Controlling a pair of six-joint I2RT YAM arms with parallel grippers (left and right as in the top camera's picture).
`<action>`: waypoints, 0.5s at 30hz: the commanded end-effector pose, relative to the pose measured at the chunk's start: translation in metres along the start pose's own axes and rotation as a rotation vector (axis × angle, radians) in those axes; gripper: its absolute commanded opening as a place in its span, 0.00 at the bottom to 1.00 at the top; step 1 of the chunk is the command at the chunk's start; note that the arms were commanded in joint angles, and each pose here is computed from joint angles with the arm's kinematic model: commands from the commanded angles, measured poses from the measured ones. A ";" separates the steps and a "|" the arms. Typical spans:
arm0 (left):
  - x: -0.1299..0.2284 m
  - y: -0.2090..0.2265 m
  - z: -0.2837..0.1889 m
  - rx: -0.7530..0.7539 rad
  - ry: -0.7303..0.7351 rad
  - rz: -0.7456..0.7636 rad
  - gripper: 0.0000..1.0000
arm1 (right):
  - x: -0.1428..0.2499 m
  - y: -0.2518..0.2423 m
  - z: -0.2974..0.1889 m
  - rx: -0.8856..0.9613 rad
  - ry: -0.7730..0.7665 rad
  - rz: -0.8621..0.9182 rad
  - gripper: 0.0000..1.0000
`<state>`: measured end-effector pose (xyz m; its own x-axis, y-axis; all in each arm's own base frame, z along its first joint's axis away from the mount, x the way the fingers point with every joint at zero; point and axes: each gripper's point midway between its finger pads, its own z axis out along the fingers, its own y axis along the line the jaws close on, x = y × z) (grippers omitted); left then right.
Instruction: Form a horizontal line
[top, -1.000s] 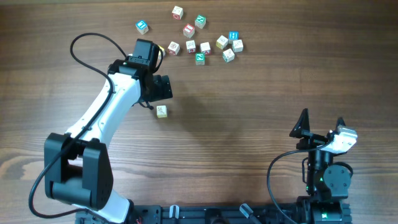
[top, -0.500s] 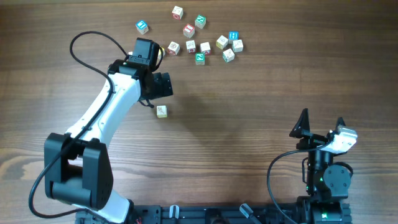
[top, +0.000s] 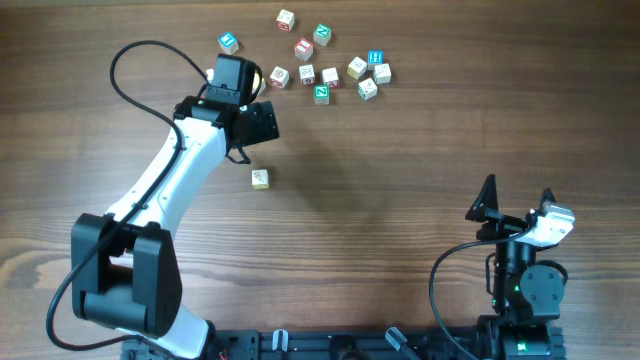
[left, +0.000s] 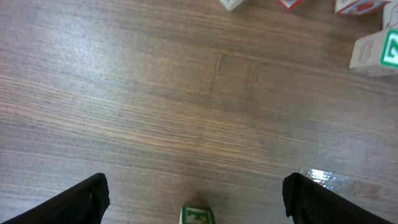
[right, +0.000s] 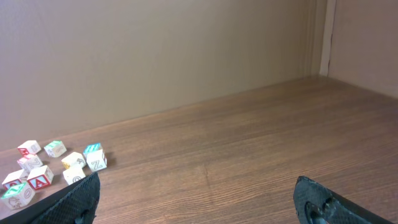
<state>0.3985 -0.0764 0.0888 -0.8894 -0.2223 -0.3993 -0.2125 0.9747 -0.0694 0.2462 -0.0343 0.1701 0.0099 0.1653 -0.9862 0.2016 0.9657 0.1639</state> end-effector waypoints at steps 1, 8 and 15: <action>0.007 0.004 0.004 -0.017 0.029 0.005 0.92 | -0.001 -0.002 0.000 0.011 -0.007 -0.011 1.00; 0.008 0.004 0.004 -0.018 0.032 0.005 0.93 | -0.001 -0.002 0.000 0.011 -0.007 -0.011 1.00; 0.012 0.006 0.004 -0.026 0.049 0.007 0.92 | -0.001 -0.002 0.000 0.011 -0.006 -0.011 1.00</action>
<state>0.3932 -0.0752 0.0864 -0.8987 -0.2200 -0.3794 -0.2140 0.9751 -0.0587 0.2462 -0.0343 0.1701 0.0099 0.1653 -0.9862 0.2016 0.9657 0.1639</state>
